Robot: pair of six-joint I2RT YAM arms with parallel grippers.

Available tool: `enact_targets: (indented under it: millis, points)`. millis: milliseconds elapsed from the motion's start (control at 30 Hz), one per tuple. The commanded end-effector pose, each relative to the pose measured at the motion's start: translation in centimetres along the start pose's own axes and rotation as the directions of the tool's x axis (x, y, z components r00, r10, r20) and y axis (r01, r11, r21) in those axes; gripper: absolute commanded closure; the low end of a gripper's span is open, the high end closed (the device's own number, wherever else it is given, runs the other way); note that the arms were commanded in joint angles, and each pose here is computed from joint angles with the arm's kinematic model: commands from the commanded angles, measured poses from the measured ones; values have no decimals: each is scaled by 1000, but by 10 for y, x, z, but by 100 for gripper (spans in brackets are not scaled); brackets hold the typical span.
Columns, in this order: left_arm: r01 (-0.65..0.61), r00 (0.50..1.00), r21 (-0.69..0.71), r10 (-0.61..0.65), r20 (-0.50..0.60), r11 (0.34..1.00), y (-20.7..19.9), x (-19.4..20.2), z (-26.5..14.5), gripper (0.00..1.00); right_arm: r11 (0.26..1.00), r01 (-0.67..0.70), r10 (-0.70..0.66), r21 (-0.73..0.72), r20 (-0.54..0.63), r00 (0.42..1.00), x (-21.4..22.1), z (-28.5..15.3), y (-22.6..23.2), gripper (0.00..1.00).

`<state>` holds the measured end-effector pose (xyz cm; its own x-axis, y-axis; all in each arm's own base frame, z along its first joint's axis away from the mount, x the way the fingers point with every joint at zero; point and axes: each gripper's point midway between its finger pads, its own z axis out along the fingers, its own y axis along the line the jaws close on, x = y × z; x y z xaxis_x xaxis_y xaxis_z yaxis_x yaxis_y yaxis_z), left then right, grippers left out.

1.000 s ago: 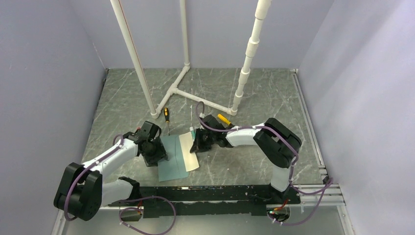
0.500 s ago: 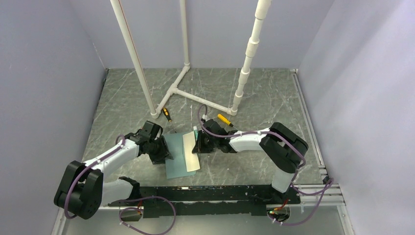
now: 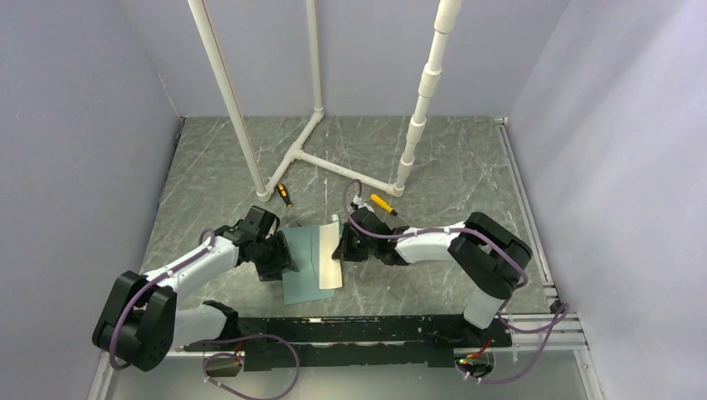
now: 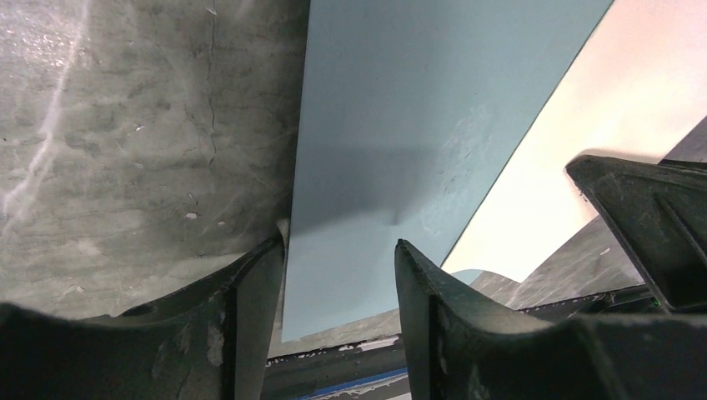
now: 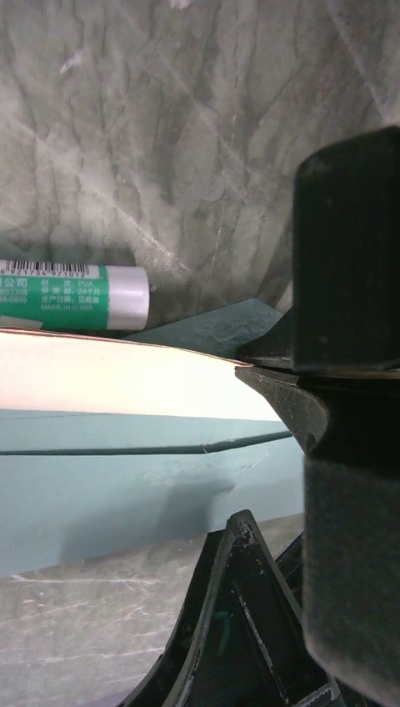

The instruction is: Place the letter into the envelope and seal it

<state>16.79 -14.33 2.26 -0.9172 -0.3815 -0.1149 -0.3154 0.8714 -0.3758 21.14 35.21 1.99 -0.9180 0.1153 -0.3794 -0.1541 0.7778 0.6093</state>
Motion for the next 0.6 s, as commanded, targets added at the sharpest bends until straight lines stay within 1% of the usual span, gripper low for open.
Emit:
enact_targets:
  millis: [0, 100, 133, 233, 333, 567]
  points:
    - [-15, 1000, 30, 14, 20, 999, -11, -6, -6, 42, 1000, -12, 15, -23, 108, 994, -20, -11, 10, 100]
    - [-10, 1000, 42, 10, 16, 999, -13, -5, -5, 43, 1000, -24, 26, -16, 106, 994, -19, -12, 12, 100]
    - [-10, 1000, 39, 9, 15, 999, -12, -4, -4, 46, 999, -35, 36, -8, 99, 994, -18, -11, 12, 100]
    - [-1, 1000, 23, 1, 6, 1000, -7, -1, -2, 51, 998, -44, 47, -35, 102, 994, -15, -12, 20, 100]
    - [12, 1000, 27, -12, 0, 1000, -6, 1, 0, 52, 999, -38, 40, -25, 87, 995, -11, -7, 22, 100]
    - [32, 999, 28, -32, 7, 999, -5, 2, 1, 54, 995, -69, 73, -74, 44, 996, 1, -9, 30, 100]
